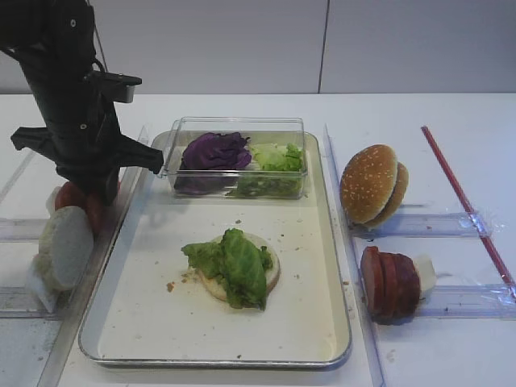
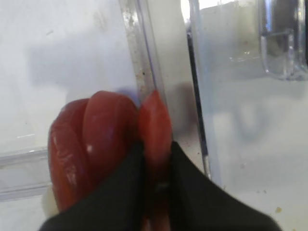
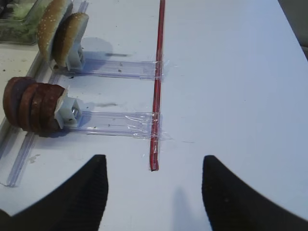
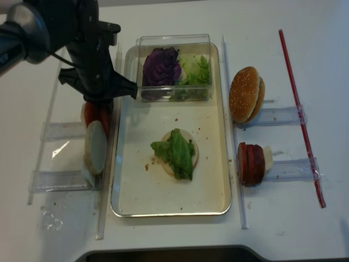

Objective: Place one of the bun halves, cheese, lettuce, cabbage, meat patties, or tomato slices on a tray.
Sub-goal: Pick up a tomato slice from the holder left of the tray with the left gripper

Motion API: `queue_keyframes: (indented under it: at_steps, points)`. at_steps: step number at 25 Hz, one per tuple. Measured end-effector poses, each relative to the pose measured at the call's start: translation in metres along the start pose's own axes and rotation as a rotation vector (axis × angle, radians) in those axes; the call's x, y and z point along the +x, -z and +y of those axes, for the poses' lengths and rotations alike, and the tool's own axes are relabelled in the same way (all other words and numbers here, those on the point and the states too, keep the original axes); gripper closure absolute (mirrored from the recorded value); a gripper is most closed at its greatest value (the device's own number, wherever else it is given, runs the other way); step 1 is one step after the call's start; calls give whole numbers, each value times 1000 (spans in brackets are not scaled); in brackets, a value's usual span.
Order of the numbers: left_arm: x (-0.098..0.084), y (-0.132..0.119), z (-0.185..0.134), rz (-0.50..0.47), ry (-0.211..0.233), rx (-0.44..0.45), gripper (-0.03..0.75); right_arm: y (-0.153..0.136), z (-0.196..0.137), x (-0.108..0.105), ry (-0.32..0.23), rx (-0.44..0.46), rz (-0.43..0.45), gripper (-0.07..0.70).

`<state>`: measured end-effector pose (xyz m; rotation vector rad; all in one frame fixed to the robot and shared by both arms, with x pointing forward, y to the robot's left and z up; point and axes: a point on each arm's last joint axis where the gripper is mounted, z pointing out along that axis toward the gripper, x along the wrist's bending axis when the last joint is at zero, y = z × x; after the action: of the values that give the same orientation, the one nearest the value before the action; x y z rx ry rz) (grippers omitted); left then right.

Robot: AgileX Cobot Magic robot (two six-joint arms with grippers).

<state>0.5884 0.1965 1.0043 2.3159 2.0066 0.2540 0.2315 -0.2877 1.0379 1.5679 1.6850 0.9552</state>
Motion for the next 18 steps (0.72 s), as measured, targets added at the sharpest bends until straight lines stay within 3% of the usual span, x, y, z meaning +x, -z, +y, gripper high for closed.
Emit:
queue_keyframes:
  at_steps: [18]
  points:
    - [2,15,-4,-4,5,-21,655,0,0,0,0,0,0,180]
